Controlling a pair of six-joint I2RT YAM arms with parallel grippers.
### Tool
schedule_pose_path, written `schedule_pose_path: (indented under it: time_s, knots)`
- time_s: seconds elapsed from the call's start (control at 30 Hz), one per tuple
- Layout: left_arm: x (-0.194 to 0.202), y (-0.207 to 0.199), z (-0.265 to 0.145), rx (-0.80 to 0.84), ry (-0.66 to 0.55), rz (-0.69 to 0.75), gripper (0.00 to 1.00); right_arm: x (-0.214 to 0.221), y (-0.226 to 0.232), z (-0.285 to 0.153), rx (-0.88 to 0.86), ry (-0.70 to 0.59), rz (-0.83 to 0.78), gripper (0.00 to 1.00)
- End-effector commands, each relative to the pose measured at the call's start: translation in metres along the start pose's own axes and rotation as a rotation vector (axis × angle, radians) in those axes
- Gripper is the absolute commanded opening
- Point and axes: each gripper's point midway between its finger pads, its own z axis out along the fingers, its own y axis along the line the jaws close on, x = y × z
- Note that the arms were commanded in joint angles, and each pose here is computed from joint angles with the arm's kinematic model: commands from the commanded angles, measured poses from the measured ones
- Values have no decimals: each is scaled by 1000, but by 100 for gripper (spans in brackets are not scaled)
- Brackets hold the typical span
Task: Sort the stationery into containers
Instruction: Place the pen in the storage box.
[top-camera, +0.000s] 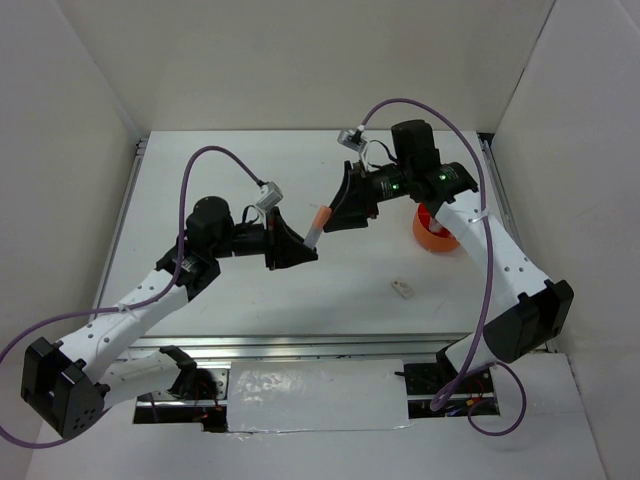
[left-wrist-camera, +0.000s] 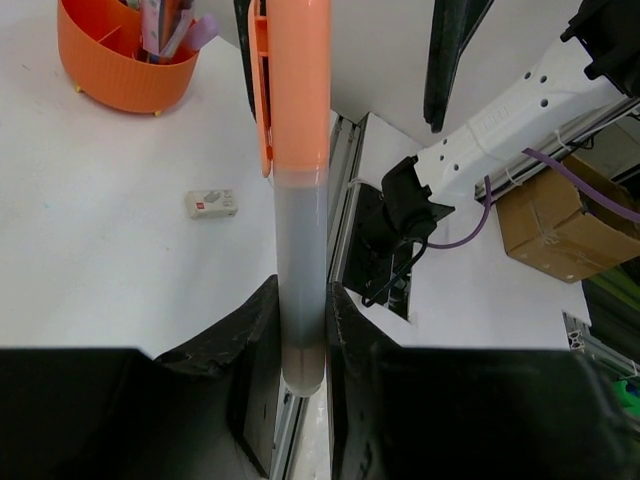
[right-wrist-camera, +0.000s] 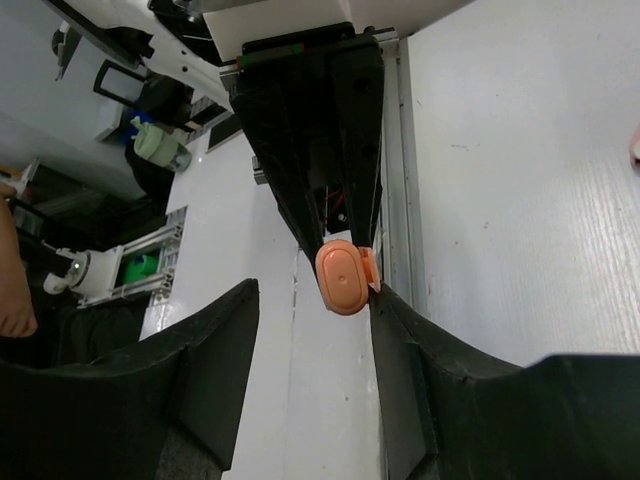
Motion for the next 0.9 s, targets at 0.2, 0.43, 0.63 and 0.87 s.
schedule_pose_path:
  time_s: [0.2, 0.43, 0.63, 0.87]
  knots:
    - [-3, -19, 4, 80, -13, 26, 0, -14, -2, 6, 81, -25, -99, 55]
    - [-2, -14, 2, 64, -21, 18, 0, -10, 1, 7, 68, -22, -108, 36]
    - [-3, -1, 0, 14, -27, -15, 31, -7, 5, 7, 55, -16, -98, 7]
    - [-13, 29, -12, -173, 22, -19, 99, 0, -34, -32, 304, -12, -51, 0]
